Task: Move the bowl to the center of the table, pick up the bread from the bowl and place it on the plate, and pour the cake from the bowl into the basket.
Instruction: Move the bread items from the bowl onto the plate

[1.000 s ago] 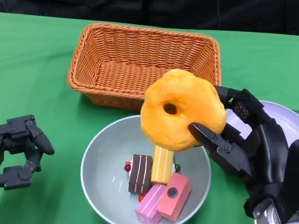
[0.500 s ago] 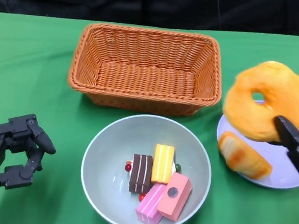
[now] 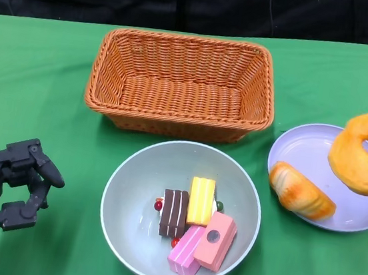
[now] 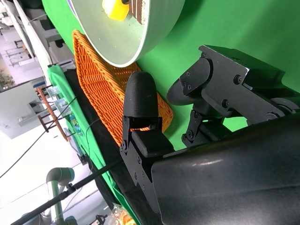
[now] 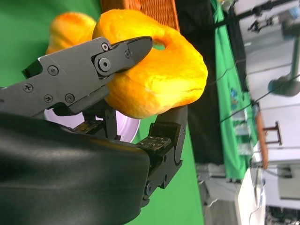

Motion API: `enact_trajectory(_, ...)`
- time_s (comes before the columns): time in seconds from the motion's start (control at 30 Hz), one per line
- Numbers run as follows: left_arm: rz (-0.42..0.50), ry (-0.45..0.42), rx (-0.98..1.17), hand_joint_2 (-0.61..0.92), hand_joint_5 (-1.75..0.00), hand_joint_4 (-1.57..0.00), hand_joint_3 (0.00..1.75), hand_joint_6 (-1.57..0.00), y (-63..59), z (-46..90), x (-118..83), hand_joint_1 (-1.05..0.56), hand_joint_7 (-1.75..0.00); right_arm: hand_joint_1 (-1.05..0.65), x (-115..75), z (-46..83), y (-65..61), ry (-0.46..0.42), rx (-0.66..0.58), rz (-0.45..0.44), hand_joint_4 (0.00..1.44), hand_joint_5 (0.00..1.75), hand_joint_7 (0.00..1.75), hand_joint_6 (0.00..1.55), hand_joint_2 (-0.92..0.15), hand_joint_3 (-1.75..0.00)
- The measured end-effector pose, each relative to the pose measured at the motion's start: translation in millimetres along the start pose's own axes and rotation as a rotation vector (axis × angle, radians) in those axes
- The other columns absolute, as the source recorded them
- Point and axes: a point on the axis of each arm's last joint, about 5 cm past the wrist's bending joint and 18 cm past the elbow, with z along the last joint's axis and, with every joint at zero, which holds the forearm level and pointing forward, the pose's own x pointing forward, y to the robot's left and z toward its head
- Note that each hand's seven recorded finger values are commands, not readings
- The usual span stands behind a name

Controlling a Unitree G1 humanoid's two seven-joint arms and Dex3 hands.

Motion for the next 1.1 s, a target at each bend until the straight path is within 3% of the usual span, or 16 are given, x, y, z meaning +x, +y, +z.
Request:
enact_trajectory(0.23,0.004,0.002,0.006,0.56,-1.65,-0.80,1.10,-0.77,-0.3,-0.1,0,0.03,-1.36,-0.17,8.8,-3.4,-4.4,0.039,-0.023,-0.011,0.64,1.39,1.11,0.57,-0.92,-0.19)
enact_trajectory(0.4,0.006,0.000,0.008,0.56,-1.64,-0.80,1.10,-0.77,0.2,-0.3,0,0.03,-1.35,-0.14,22.5,-11.3,-8.8,0.099,0.013,-0.012,0.71,1.35,1.16,0.62,-0.92,-0.17)
enact_trajectory(1.1,0.014,0.000,0.013,0.54,-1.64,-0.82,1.10,-0.79,1.4,-0.4,0,0.00,-1.34,-0.16,50.6,-27.9,1.4,0.218,0.031,-0.051,0.69,1.22,1.04,0.60,-0.92,-0.16)
